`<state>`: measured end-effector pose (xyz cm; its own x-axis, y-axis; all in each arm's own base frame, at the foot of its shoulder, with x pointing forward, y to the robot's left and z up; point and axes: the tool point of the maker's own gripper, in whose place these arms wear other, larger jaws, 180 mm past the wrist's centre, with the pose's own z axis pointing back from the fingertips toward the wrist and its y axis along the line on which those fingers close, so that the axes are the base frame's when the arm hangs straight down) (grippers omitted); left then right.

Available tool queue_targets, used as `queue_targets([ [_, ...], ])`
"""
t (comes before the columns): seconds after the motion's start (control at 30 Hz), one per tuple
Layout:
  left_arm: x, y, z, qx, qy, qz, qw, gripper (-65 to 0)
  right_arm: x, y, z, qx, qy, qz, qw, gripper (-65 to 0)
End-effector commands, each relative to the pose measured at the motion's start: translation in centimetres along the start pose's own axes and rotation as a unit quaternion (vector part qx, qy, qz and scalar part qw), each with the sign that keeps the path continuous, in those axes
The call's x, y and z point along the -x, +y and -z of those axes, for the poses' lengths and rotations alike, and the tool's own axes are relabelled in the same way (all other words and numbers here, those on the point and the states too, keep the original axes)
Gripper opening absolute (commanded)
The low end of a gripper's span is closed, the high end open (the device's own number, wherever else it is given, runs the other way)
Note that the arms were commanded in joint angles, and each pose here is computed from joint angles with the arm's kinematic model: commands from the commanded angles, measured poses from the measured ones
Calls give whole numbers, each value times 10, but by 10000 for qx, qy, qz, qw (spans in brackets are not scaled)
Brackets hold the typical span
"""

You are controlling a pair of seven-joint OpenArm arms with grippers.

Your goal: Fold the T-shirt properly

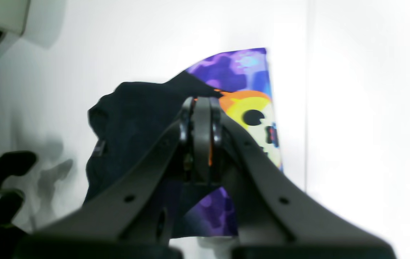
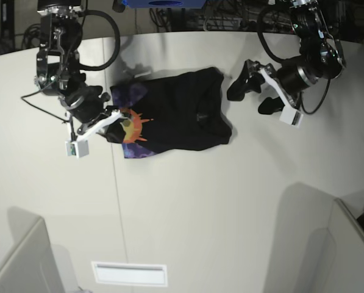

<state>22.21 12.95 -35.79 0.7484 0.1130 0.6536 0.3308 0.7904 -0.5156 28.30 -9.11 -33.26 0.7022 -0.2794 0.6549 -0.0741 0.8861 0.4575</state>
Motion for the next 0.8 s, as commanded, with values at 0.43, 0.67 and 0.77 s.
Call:
queue_targets([
  [0.43,26,-30,98,1004,337,-1445,9838,0,-7,0,-5,-44,-113,-142,9998,-650],
  [0.67,37,-44,121,1016,702,-1762,9766,-260,-9,-20,-13,194,-132,-180,9996,-650],
  [0.77,42,-31,123,847,982,-1739,9762,-558,-13,-35,-19,381,-197,-101,9990,-650],
])
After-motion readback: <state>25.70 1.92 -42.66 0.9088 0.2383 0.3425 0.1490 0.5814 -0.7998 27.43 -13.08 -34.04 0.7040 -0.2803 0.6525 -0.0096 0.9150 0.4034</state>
